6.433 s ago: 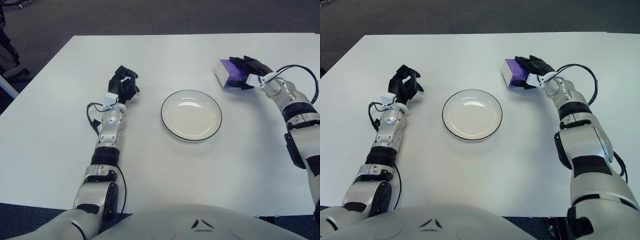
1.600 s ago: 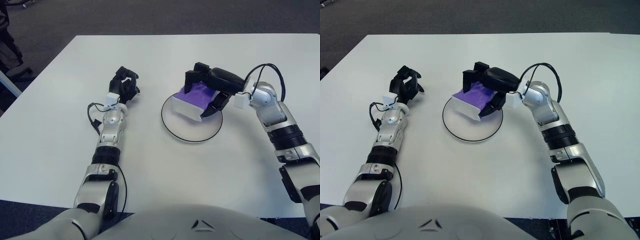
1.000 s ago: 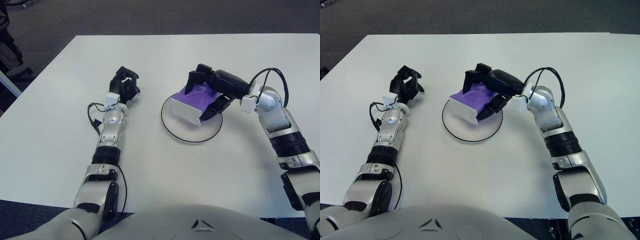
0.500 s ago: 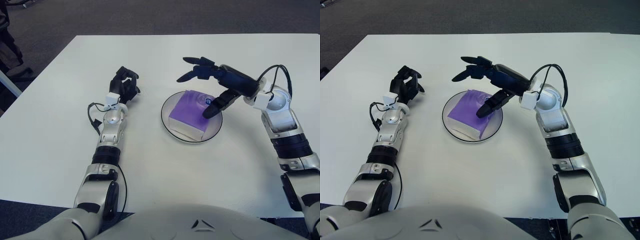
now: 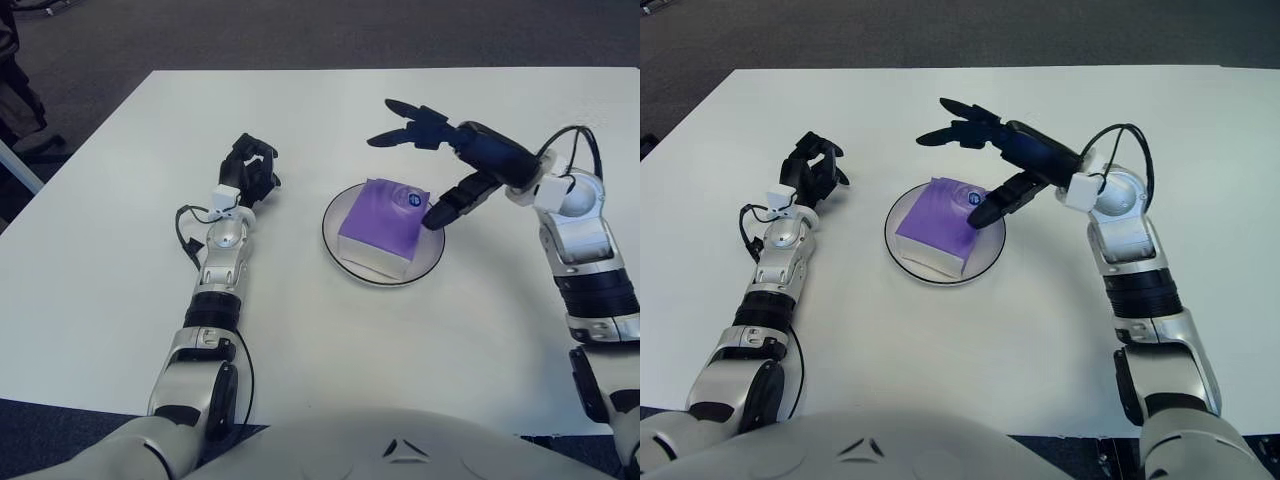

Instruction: Put the tissue paper into the plate.

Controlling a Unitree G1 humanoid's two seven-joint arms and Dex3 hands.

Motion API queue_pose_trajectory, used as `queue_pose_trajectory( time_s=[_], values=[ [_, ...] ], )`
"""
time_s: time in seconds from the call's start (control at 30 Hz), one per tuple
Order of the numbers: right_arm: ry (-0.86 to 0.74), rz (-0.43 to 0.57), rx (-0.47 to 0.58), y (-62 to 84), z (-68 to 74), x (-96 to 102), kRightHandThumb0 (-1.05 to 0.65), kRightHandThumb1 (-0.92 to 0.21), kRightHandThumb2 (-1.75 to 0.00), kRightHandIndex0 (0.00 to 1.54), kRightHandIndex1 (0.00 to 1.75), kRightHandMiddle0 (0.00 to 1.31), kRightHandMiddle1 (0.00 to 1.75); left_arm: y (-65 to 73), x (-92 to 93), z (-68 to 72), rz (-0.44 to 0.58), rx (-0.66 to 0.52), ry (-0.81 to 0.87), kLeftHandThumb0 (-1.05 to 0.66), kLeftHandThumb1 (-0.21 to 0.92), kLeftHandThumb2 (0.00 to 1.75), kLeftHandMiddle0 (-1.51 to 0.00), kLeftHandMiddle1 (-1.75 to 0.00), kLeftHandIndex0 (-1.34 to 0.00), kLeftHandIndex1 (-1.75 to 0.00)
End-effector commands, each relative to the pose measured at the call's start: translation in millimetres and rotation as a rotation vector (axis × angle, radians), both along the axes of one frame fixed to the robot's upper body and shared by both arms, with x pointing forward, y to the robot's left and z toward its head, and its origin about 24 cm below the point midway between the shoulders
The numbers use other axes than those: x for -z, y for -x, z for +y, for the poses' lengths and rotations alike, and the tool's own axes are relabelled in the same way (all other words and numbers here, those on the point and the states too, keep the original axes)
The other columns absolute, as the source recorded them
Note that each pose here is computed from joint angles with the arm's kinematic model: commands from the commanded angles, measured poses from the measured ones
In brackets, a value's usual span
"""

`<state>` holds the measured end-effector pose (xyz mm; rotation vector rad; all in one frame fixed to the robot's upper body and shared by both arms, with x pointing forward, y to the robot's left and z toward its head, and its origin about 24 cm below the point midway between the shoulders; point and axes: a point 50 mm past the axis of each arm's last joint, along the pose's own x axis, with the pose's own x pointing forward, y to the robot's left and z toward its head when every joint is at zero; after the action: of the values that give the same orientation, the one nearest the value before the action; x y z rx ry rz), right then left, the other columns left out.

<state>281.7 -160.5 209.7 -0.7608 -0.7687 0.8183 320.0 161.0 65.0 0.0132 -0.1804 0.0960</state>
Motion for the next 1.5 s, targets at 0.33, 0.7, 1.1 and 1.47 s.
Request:
queue_pose_trajectory(
  time_s=[0.33, 0.7, 1.1, 1.47],
  values=[
    [-0.059, 0.011, 0.262, 1.0, -33.0, 5.1, -0.41, -0.92, -0.07, 0.36, 0.01, 0.34, 0.11, 25.3, 48.6, 0.4, 0.176, -0.026, 0.029, -0.35, 0.92, 0.55, -0.81, -1.75, -0.59, -1.75],
    [-0.196, 0.076, 0.519, -3.6, -42.8, 24.3, -0.37, -0.92, -0.07, 0.48, 0.04, 0.48, 0.12, 24.8, 48.4, 1.6, 0.174, -0.026, 0.028, -0.35, 0.92, 0.55, -0.81, -1.75, -0.60, -1.75],
    [-0.500, 0.138, 0.692, -11.2, -56.0, 54.2, -0.36, -0.92, -0.10, 0.55, 0.05, 0.50, 0.11, 24.8, 48.1, 2.5, 0.172, -0.025, 0.027, -0.35, 0.92, 0.55, -0.81, -1.75, -0.59, -1.75],
    [-0.792, 0.238, 0.777, -7.2, -71.0, 84.7, -0.37, -0.92, -0.38, 0.77, 0.10, 0.58, 0.17, 24.7, 47.3, 2.2, 0.168, -0.024, 0.027, -0.35, 0.92, 0.55, -0.81, -1.75, -0.59, -1.75]
  ],
)
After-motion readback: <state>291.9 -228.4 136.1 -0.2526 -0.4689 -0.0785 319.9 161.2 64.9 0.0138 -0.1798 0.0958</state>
